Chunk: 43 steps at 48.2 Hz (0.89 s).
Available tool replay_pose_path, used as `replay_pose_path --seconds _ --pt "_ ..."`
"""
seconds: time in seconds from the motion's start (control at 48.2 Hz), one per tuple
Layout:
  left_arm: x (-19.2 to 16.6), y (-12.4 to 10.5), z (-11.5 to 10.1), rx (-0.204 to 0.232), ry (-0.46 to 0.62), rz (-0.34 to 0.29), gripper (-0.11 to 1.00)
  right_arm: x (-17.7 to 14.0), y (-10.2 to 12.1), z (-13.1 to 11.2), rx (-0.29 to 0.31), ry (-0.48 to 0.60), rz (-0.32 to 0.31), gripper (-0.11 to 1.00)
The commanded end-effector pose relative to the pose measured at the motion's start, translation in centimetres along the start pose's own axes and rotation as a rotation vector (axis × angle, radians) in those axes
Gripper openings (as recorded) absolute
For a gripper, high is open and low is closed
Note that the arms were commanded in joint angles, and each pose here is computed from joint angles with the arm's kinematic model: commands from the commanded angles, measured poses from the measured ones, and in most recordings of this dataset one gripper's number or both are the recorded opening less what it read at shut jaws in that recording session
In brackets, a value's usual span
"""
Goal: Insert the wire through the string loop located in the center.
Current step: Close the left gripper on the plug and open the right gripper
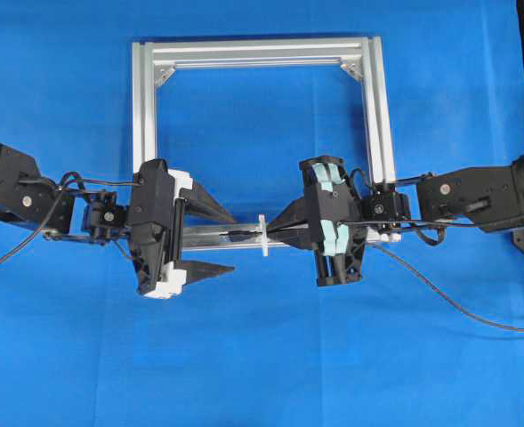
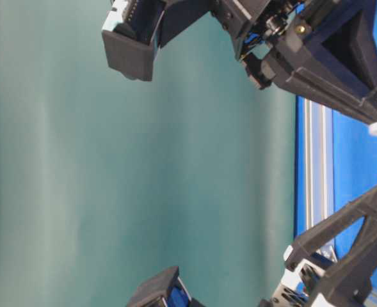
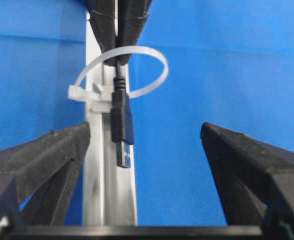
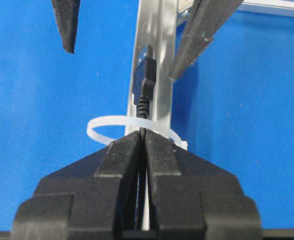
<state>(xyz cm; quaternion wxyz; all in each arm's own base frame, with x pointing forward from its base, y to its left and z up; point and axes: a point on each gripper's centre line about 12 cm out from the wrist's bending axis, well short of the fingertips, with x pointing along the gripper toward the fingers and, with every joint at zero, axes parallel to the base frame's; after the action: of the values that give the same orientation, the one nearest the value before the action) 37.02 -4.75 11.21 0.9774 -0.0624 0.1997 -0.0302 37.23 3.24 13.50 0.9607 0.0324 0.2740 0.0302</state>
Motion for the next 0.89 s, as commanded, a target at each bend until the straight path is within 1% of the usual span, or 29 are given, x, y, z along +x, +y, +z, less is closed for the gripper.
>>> replay_pose_path --seconds 0.0,0.062,0.208,0.249,0.27,0.644,0.706,0.747,0.789,0.872 --pt "0.33 0.1 1.09 -0.007 -0.018 0.005 0.81 -0.17 0.03 0.95 0.002 -0.034 0.002 -0.02" --pt "0.38 0.15 1.06 -0.007 -0.009 0.006 0.67 -0.17 0.03 0.95 0.002 -0.034 0.002 -0.02" --pt "0.55 0.43 1.15 -0.012 -0.01 0.014 0.22 -0.18 0.09 0.88 -0.002 -0.032 0.003 -0.02" --pt "0.58 0.42 1.21 -0.011 -0.011 0.013 0.12 -0.17 0.15 0.94 -0.002 -0.033 0.005 -0.02" --pt "0.58 0.42 1.19 -0.011 -0.01 0.014 0.08 -0.17 0.15 0.94 -0.004 -0.033 0.005 -0.02" --pt "0.63 0.41 1.26 -0.011 -0.01 0.013 0.08 -0.15 0.26 0.82 -0.008 -0.03 0.008 -0.02" --pt "0.61 0.47 1.22 -0.012 -0.008 0.015 0.08 -0.17 0.28 0.92 -0.01 -0.033 0.008 0.01" --pt "0.63 0.46 1.27 -0.012 -0.01 0.015 0.08 -0.17 0.28 0.91 -0.01 -0.032 0.008 0.05" --pt "0.63 0.4 1.26 -0.01 -0.01 0.013 0.08 -0.17 0.22 0.89 -0.009 -0.03 0.007 0.12" --pt "0.63 0.41 1.25 -0.011 -0.008 0.014 0.08 -0.17 0.27 0.87 -0.008 -0.029 0.008 0.33"
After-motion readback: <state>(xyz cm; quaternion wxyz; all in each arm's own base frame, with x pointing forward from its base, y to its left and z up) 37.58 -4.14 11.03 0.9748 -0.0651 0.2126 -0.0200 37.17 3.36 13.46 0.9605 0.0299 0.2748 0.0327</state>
